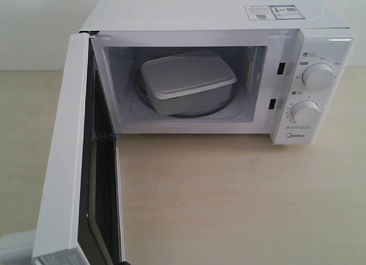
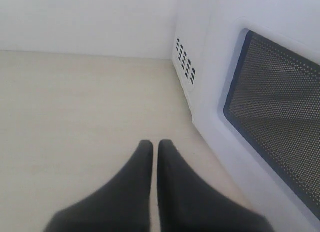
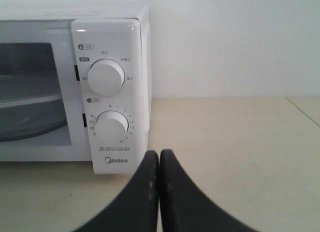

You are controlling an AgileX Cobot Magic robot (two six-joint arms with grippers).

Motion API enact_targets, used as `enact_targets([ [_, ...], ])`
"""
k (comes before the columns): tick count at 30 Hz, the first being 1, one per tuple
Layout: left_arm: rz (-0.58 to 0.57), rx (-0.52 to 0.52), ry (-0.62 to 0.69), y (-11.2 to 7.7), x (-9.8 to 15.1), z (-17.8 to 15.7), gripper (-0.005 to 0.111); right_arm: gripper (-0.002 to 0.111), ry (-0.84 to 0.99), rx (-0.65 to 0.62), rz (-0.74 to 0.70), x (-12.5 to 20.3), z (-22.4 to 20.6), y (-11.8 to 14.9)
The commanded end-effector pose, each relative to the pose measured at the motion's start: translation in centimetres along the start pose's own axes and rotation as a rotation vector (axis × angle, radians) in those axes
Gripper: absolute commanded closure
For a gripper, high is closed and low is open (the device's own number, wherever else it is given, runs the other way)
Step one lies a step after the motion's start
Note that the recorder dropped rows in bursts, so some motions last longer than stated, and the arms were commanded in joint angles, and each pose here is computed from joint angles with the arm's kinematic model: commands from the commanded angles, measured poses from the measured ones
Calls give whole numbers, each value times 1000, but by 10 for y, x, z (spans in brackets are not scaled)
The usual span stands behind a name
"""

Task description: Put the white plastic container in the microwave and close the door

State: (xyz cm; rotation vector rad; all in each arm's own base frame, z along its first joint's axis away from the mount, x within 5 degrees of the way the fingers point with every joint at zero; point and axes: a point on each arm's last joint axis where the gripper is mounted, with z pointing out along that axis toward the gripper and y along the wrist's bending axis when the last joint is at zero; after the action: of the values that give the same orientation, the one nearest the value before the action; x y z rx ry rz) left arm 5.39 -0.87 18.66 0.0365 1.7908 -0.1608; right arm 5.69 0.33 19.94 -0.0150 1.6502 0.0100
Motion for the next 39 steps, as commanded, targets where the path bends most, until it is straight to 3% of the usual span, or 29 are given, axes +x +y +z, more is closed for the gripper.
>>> enact_targets([
  [1, 4, 1, -1, 0, 1, 0, 102, 109, 51, -19, -14, 6, -1, 2],
  [9, 4, 1, -1, 0, 1, 0, 102, 109, 145, -60, -16, 15, -2, 6],
  [26, 4, 1, -1, 0, 1, 0, 102, 109, 174, -71, 23, 17, -2, 7],
  [39, 4, 1, -1, 0, 1, 0, 102, 109, 185, 27, 51, 18, -2, -2],
])
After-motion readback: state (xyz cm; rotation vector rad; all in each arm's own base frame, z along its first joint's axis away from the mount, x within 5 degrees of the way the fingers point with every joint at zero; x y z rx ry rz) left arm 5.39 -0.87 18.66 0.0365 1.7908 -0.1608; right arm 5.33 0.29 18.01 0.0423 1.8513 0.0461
